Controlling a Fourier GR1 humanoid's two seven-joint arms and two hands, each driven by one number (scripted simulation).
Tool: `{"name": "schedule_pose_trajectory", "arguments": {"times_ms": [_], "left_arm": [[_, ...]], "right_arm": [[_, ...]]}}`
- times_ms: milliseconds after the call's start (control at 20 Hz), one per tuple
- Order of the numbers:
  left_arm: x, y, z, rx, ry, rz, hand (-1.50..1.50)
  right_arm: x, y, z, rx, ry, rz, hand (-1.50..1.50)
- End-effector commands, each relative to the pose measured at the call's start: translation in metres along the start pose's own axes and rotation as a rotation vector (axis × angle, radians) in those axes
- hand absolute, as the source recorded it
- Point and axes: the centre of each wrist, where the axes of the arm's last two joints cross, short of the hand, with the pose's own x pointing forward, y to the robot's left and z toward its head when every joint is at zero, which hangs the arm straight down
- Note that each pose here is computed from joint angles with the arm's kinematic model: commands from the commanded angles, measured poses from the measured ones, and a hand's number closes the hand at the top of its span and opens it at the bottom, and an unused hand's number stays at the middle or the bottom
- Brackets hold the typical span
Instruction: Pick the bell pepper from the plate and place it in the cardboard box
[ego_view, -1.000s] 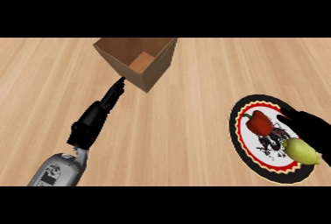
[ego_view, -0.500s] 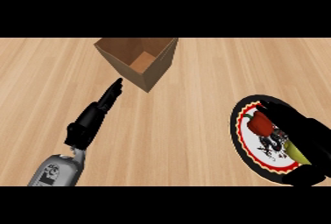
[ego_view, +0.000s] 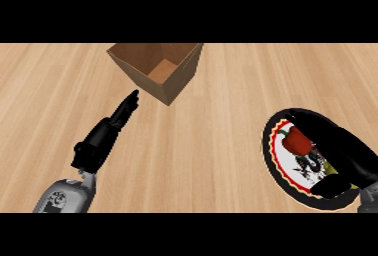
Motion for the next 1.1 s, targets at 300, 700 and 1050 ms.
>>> {"name": "schedule_pose_trajectory", "arguments": {"times_ms": [300,700,1050], "left_arm": [[0.001,-0.002,-0.001,-0.019,0.006,-0.006,0.0],[0.014,0.006,-0.003,-0.007,-0.002,-0.004,0.0],[0.006,0.01,-0.007,0.0,-0.004,0.003,0.0]], "right_arm": [[0.001,0.008,-0.017,0.021,0.018,0.029,-1.5],[-0.011,0.026,-0.024,0.082,0.033,0.048,-1.5],[-0.031,0.054,-0.031,0.123,0.045,0.062,-1.5]]}}
